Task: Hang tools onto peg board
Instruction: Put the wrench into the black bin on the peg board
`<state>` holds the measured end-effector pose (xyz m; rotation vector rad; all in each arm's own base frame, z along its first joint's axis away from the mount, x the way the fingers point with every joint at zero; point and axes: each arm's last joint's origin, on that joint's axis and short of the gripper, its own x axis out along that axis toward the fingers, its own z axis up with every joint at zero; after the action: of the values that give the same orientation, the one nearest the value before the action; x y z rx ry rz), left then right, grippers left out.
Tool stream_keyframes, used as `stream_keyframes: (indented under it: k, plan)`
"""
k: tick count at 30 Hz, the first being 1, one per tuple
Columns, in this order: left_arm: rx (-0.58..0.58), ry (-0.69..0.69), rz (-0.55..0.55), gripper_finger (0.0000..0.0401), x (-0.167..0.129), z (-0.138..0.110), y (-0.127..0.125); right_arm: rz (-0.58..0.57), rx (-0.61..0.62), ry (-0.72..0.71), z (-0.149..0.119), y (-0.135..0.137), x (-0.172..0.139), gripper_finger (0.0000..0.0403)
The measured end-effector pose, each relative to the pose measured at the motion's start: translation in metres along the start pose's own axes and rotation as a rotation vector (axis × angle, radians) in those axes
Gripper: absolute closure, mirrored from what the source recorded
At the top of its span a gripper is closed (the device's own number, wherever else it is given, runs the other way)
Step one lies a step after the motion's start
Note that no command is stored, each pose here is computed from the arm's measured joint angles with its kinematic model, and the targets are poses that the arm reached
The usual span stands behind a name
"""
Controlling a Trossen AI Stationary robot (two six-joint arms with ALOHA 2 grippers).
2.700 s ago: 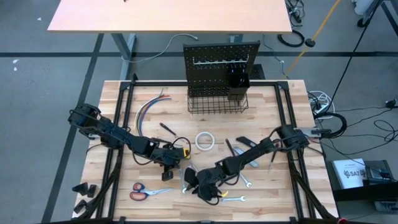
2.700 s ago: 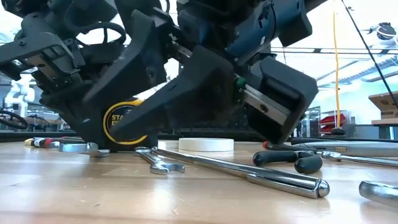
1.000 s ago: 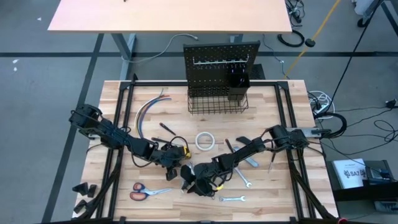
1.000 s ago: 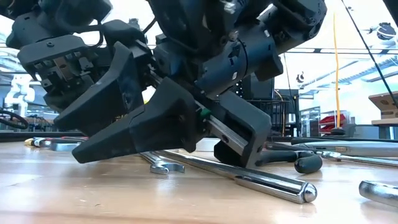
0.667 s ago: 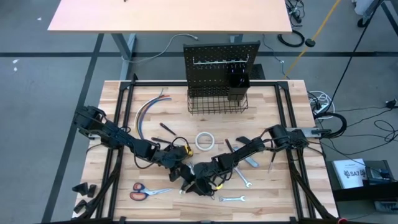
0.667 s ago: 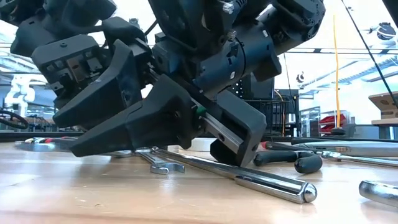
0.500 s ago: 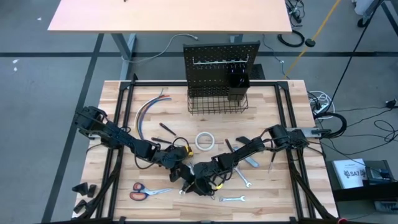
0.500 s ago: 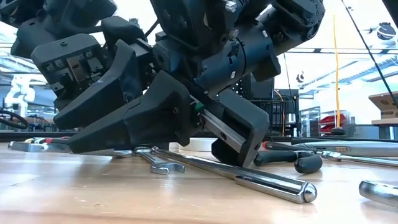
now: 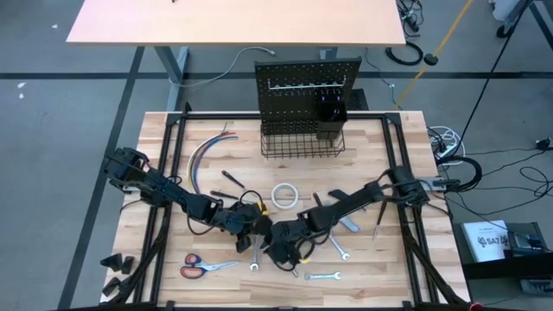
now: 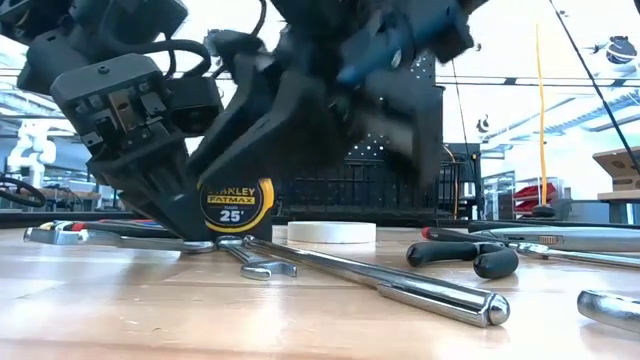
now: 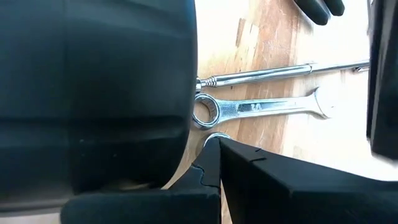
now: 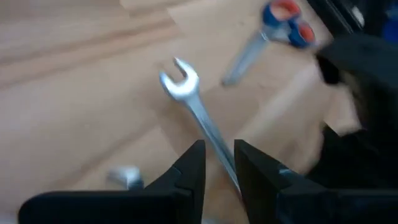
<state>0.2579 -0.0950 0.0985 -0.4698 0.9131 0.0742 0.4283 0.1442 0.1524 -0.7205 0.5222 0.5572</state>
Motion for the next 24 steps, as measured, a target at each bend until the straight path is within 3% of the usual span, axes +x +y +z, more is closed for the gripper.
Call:
stream_keyframes:
  k: [4,7,10,13,15,18,20,24]
  plan:
    - [0.025,-0.012,0.002,0.0399,0.0,0.0,0.0,0.03,0.059,0.074,0.02,-0.015,-0.029,0.0324]
    - [0.027,-0.028,0.002,0.0399,0.0,0.001,0.0,0.067,0.245,0.142,0.045,-0.034,-0.047,0.0326]
    - [-0.002,-0.101,0.027,0.0399,0.001,0.005,-0.001,0.028,0.647,0.144,0.067,-0.059,-0.061,0.0326]
    - [-0.06,-0.186,0.067,0.0399,0.001,0.009,-0.001,-0.015,1.079,0.212,0.068,-0.071,-0.073,0.0326]
    - [-0.093,-0.22,0.096,0.0399,0.001,0.009,0.0,-0.035,1.249,0.309,0.063,-0.071,-0.078,0.0326]
    - [-0.087,-0.213,0.101,0.0399,0.003,0.005,-0.003,-0.041,1.377,0.42,0.061,-0.06,-0.081,0.0326]
    - [-0.082,-0.205,0.09,0.0399,0.005,0.003,-0.004,-0.04,1.414,0.42,0.062,-0.051,-0.076,0.0326]
    - [-0.076,-0.152,0.053,0.0399,0.005,0.001,-0.005,-0.001,1.389,0.202,0.07,-0.039,-0.053,0.0327]
